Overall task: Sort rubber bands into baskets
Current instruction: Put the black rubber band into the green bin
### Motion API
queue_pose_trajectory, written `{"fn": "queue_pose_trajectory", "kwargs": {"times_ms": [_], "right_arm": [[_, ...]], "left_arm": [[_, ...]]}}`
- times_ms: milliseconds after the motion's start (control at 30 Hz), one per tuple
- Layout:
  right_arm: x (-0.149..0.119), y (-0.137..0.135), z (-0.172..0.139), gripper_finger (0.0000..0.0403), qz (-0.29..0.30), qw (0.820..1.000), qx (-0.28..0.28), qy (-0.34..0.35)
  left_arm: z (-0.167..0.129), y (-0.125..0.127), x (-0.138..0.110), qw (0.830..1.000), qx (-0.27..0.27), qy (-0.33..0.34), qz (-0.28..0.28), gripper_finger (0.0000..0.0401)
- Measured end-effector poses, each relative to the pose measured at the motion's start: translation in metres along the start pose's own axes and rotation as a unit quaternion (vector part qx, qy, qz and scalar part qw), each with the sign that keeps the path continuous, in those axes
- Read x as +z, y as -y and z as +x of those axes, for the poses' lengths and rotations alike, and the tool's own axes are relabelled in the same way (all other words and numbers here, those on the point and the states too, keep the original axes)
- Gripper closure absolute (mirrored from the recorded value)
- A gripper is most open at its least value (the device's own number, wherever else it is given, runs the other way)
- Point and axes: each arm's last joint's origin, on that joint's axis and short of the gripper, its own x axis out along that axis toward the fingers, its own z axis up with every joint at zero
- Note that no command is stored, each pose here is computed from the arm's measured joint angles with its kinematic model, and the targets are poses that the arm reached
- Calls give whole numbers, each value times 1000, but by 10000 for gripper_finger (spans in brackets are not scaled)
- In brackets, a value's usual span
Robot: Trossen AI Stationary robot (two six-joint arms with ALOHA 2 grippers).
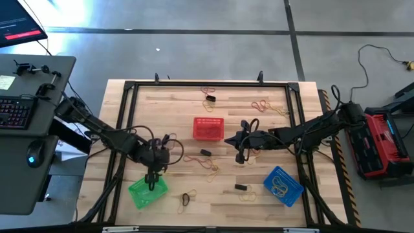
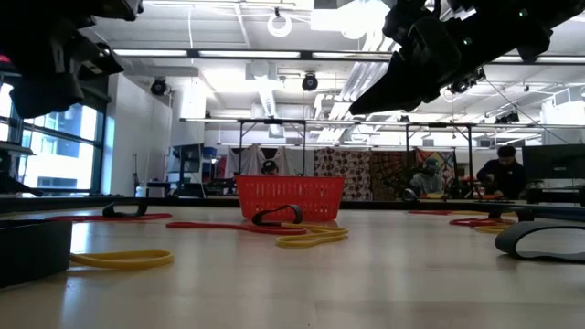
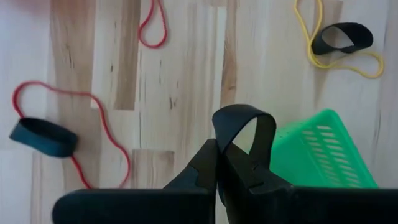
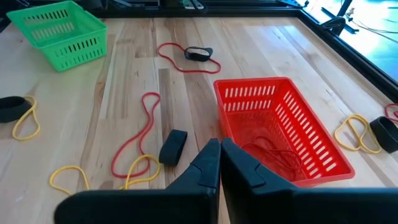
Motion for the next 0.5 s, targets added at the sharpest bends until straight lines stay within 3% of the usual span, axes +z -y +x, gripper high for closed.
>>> {"fn": "queue_pose_trajectory", "kwargs": {"times_ms": [300,500], "right_arm": [[0,0,0,402,0,1000,0,0],[0,0,0,402,0,1000,0,0]], "left_arm": [[-3,14,-16,998,-23,-49,-33,401],[3,23,-21,998,2,-52,-44,401]]}}
